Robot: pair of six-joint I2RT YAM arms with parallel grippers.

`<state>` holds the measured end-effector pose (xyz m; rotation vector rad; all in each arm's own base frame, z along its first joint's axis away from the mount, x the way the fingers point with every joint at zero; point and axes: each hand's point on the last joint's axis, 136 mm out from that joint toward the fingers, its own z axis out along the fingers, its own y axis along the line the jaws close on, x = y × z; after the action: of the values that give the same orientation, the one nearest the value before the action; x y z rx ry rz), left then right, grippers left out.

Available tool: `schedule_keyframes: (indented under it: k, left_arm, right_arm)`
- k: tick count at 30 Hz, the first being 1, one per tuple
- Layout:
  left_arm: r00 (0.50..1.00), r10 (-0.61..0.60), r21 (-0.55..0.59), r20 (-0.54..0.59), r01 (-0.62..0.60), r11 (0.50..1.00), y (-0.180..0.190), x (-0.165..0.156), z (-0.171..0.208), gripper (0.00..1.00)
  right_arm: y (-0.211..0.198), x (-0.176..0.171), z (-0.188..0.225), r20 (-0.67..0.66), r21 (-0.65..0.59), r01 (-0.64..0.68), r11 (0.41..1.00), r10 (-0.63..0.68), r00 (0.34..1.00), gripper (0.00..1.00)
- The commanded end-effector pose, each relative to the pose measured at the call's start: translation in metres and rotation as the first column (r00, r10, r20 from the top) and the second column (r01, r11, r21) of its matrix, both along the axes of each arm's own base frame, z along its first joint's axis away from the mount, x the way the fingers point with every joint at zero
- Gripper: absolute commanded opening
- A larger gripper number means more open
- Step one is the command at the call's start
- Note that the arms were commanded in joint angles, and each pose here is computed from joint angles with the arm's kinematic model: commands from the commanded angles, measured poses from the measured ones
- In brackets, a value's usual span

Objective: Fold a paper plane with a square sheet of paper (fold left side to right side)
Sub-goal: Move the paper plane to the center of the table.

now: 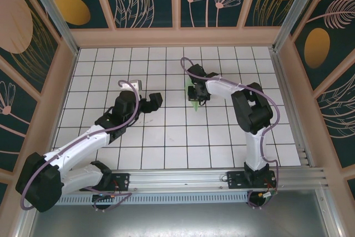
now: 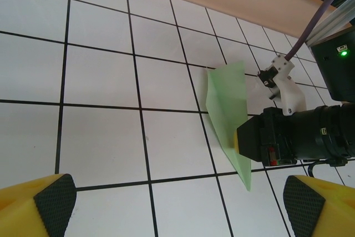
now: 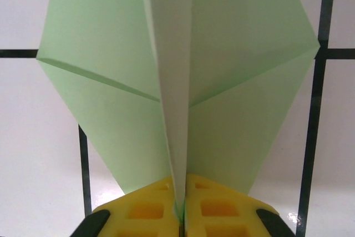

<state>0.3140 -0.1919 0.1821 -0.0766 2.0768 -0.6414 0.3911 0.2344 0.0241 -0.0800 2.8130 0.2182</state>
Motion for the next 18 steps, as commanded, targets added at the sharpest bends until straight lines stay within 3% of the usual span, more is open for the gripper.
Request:
schedule_keyframes:
  k: [1,7,18]
  left_arm:
    - [1.0,0.004,0.023,0.012,-0.004,1.0,0.004,-0.001,0.001,0.98]
    - [1.0,0.012,0.03,0.011,-0.012,0.999,0.005,0.001,0.006,0.99]
    - [0.999,0.032,0.013,0.041,-0.032,0.999,0.011,0.01,0.025,0.98]
  right_arm:
    - [0.002,-0.001,0.0,-0.016,-0.011,-0.023,1.0,0.023,1.0,0.14]
    - [0.002,0.002,0.016,0.008,-0.008,-0.023,1.0,0.023,1.0,0.2]
    - [-0.016,-0.01,0.073,0.077,-0.06,-0.008,0.998,0.013,0.997,0.38]
